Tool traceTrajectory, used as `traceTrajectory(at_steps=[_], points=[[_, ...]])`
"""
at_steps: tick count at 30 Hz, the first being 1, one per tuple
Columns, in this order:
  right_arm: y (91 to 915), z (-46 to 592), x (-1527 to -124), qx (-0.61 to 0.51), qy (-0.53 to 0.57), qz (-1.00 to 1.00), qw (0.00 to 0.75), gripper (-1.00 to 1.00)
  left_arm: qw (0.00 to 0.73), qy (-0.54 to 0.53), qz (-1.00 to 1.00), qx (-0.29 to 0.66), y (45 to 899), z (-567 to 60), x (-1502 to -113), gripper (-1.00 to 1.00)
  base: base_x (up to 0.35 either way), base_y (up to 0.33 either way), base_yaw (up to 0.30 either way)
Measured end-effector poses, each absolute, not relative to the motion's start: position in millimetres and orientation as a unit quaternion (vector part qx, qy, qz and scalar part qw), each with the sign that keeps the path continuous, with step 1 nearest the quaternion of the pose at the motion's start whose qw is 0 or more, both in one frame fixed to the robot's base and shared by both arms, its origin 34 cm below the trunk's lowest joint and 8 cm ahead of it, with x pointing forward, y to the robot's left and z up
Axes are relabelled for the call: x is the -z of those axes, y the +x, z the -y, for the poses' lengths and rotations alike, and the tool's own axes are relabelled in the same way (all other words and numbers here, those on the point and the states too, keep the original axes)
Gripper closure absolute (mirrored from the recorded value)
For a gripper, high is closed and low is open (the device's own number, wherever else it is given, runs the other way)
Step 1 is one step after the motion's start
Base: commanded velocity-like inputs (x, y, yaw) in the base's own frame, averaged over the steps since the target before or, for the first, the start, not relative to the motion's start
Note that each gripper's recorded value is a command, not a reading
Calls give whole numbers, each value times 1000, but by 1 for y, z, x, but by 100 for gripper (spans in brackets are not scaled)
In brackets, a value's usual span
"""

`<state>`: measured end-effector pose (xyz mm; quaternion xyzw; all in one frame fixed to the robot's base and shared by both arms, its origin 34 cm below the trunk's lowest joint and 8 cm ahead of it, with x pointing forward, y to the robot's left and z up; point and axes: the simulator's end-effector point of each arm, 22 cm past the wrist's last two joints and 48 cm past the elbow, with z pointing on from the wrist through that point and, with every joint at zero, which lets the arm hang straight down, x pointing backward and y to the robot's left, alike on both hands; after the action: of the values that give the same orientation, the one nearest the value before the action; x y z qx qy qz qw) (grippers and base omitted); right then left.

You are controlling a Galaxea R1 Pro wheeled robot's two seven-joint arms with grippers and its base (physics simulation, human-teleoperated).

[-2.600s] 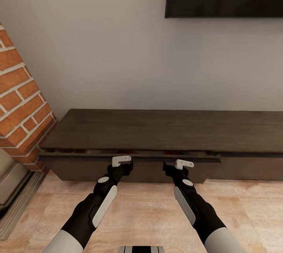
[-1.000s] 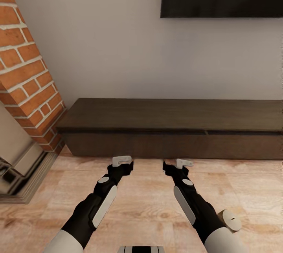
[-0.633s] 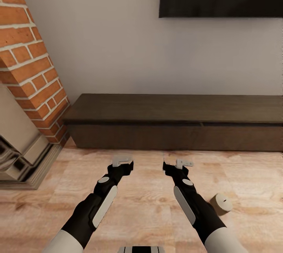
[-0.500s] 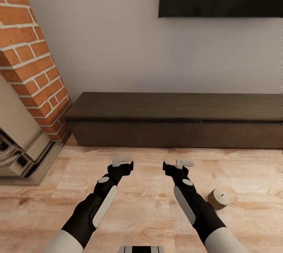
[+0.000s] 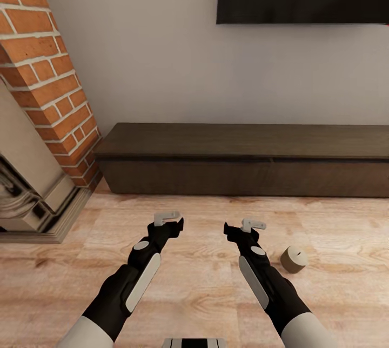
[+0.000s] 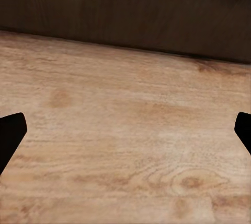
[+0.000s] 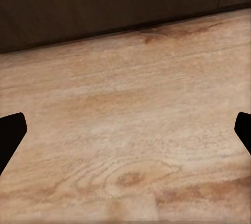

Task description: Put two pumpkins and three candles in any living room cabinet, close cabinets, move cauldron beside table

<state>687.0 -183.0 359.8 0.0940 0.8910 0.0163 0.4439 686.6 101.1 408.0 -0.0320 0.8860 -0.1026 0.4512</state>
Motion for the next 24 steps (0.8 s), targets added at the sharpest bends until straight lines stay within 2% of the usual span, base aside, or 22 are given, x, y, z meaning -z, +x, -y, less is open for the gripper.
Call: traceTrajectory(at_steps=[14, 24], points=[[694, 182, -388, -22, 94, -880, 465, -100, 460, -40, -881, 101, 689, -108, -430, -100, -1, 0, 0], [694, 183, -403, -24, 95, -879, 467, -100, 440, -45, -891, 97, 687, -119, -441, -100, 0, 0, 0]])
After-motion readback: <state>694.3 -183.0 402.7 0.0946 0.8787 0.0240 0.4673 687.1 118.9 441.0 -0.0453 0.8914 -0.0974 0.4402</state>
